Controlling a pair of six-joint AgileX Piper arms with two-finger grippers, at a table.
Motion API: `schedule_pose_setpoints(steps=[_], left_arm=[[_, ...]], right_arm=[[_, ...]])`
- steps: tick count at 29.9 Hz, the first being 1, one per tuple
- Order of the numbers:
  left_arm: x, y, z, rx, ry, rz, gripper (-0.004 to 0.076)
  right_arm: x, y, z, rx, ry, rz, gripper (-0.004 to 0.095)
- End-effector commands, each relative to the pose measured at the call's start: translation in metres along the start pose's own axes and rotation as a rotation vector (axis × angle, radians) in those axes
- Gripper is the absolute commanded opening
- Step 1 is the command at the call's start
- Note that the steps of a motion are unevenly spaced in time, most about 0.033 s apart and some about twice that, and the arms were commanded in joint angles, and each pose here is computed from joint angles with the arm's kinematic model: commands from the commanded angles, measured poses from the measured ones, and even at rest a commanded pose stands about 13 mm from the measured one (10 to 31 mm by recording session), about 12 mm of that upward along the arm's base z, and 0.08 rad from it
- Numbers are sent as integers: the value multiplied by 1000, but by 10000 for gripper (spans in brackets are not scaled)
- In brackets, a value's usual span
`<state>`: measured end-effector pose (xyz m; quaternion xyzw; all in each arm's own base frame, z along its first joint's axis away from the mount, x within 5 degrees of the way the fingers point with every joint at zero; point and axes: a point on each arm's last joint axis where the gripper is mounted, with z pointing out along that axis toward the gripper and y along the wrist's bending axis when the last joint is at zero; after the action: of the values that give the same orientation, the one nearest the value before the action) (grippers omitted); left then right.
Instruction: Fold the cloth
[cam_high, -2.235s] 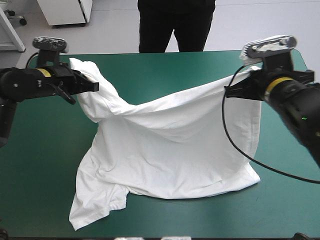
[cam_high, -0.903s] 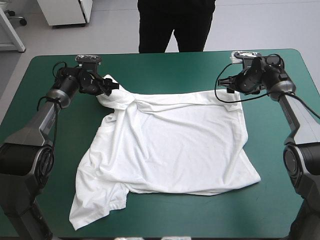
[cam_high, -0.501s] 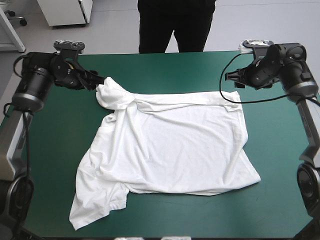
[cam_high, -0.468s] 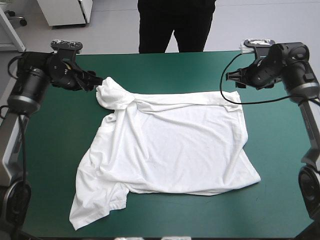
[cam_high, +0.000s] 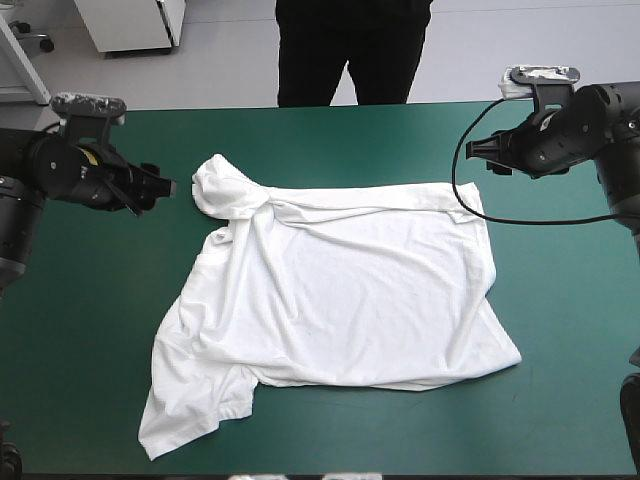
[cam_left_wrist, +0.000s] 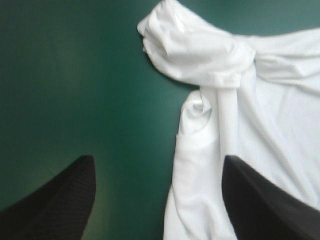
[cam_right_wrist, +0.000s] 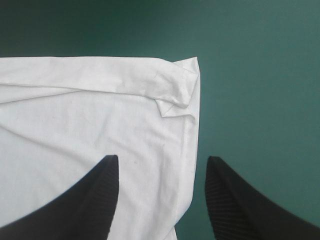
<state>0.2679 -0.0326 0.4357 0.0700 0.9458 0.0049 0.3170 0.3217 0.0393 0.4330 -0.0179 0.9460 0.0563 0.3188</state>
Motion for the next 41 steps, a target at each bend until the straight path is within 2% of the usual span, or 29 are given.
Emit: schedule_pose_setpoints(steps=[1, 6, 11, 22, 26, 31, 34, 38, 41], left_arm=[[26, -2, 5, 17, 93, -28, 506], [57, -10, 43, 69, 242, -50, 506], [72, -14, 75, 91, 247, -82, 507], [80, -17, 157, 68, 369, -96, 503], [87, -18, 186, 67, 458, -95, 503], [92, -21, 202, 86, 507, -87, 500], [92, -20, 203, 78, 494, -79, 404], [95, -16, 201, 39, 528, -29, -7], [95, -8, 195, -38, 536, -3, -7]], right_arm=[[-5, -1, -26, 2, -103, -11, 486], [-5, -1, -26, 2, -105, -14, 486], [-5, -1, -26, 2, -105, -14, 486], [-5, -1, -26, 2, -101, -13, 486], [-5, -1, -26, 2, -101, -13, 486], [-5, -1, -26, 2, -101, -13, 486], [-5, -2, -26, 10, -101, -16, 486], [-5, -2, -26, 12, -102, -17, 485], [-4, -2, -26, 19, -94, -19, 486]])
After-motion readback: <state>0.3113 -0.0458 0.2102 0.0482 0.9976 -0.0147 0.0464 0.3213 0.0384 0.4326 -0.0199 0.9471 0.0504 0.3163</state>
